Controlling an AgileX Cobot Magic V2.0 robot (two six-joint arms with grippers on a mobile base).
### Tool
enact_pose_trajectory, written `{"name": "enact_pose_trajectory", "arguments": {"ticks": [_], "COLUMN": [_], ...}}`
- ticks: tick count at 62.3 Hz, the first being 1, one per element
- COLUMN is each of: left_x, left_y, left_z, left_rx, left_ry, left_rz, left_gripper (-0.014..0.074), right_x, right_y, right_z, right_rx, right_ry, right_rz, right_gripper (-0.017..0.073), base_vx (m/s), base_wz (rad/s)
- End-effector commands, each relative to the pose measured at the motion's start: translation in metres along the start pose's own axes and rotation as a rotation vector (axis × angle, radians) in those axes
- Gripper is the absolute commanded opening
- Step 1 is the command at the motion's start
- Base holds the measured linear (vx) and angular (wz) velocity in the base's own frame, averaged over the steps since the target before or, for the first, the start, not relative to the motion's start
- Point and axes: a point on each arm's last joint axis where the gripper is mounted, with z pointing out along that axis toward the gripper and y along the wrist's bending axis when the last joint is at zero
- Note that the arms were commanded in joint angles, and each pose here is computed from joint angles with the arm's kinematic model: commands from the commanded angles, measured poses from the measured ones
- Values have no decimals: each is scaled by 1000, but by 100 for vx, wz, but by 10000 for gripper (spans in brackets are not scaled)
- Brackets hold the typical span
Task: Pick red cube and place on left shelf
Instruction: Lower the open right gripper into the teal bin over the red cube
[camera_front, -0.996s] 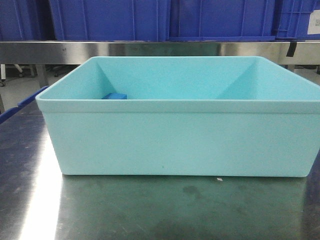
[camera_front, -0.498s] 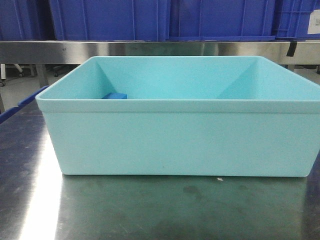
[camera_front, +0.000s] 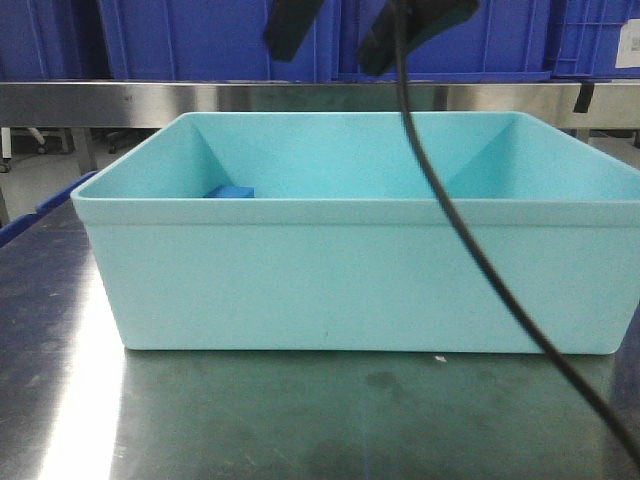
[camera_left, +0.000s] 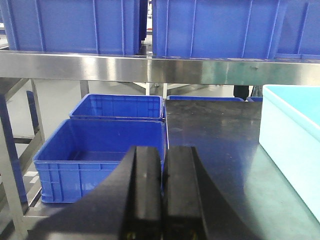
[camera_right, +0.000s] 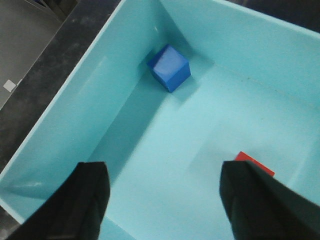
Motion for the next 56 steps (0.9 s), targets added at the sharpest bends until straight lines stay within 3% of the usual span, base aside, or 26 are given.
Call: {"name": "enact_pose_trajectory", "arguments": {"ticks": [1,12,24,30,56], "left_x": [-1,-1,-1,-1,-1], "left_y": [1,1,1,1,1], "left_z": [0,0,0,0,0], "left_rx": [-3,-3,-3,-3,-3], "left_ry": [-78,-78,-78,-78,-78], "left_rz": [-9,-9,-9,-9,-9], "left_gripper": [101,101,101,101,101], "right_x": [-19,-17,-8,-5,12], "right_y": [5,-8,-30,-35,-48], "right_z": [-15,-1,11,22,82], "right_rx": [-31,19,134,173,212], "right_ry": [-123,-88,23,58,168], "right_rz": [46,158,222,218,230], "right_gripper": [589,589,589,589,589], "base_vx": [0,0,0,0,0], "base_wz": [0,0,0,0,0]}}
